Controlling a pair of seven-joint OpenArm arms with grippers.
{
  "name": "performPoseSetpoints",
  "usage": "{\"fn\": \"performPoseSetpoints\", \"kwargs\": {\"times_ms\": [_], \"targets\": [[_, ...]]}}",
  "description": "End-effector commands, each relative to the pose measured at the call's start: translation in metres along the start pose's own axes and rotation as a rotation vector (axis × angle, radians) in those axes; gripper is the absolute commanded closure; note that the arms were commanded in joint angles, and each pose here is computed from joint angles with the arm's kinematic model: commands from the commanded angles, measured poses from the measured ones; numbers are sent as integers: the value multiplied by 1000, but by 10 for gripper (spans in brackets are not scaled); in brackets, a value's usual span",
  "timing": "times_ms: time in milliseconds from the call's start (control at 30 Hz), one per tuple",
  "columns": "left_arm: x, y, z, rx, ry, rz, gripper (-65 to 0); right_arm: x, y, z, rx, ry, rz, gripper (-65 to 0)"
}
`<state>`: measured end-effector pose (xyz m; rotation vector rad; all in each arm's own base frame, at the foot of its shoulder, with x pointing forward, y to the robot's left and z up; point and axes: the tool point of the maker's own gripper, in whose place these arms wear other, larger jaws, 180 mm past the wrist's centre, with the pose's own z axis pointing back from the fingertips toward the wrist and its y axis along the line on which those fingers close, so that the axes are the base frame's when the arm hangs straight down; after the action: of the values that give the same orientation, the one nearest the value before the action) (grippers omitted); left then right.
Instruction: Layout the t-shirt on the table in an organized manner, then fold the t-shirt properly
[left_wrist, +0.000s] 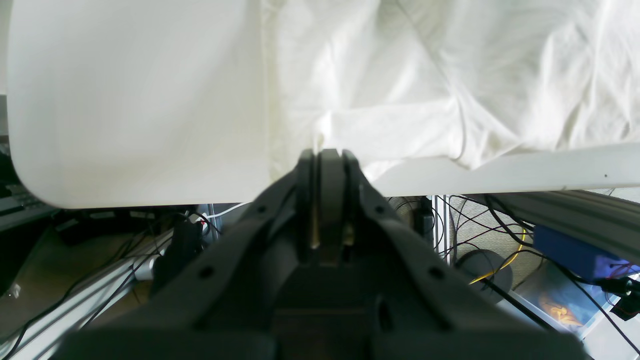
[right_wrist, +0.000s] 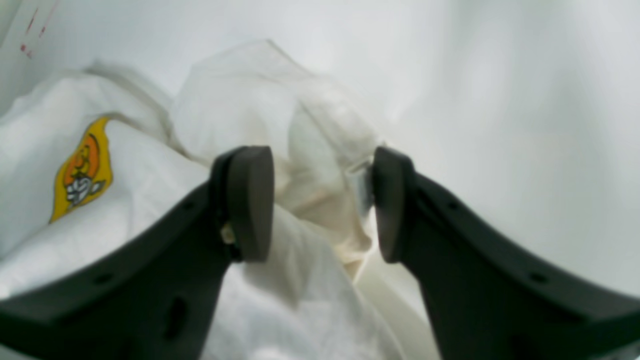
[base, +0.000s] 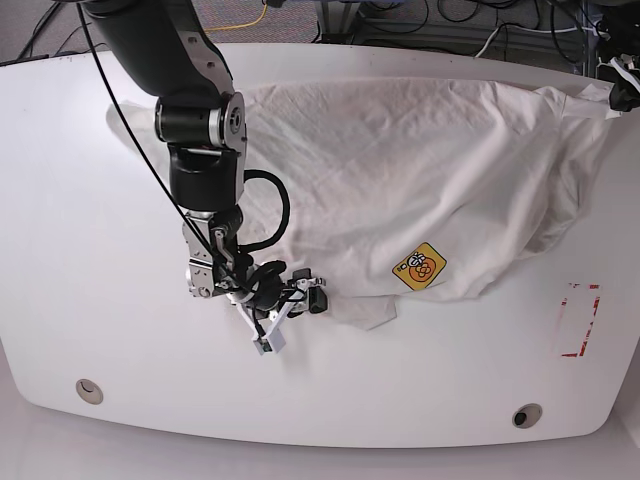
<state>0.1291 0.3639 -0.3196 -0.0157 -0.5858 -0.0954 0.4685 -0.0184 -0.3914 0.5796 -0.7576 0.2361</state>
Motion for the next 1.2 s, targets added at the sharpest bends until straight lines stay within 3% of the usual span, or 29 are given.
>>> {"fn": "performPoseSetpoints", "kwargs": {"times_ms": [0, 600, 800, 1167], "targets": [[11, 3, 5, 10, -24, -29, -1, 34, 5, 4, 13, -77, 24, -254], [10, 3, 5, 9, -24, -28, -1, 33, 5, 3, 11, -82, 18, -239], [10, 3, 5, 9, -24, -28, -1, 32, 5, 3, 11, -79, 20, -84], [10, 3, 5, 9, -24, -28, -1, 31, 4, 3, 7, -71, 25, -14]]}}
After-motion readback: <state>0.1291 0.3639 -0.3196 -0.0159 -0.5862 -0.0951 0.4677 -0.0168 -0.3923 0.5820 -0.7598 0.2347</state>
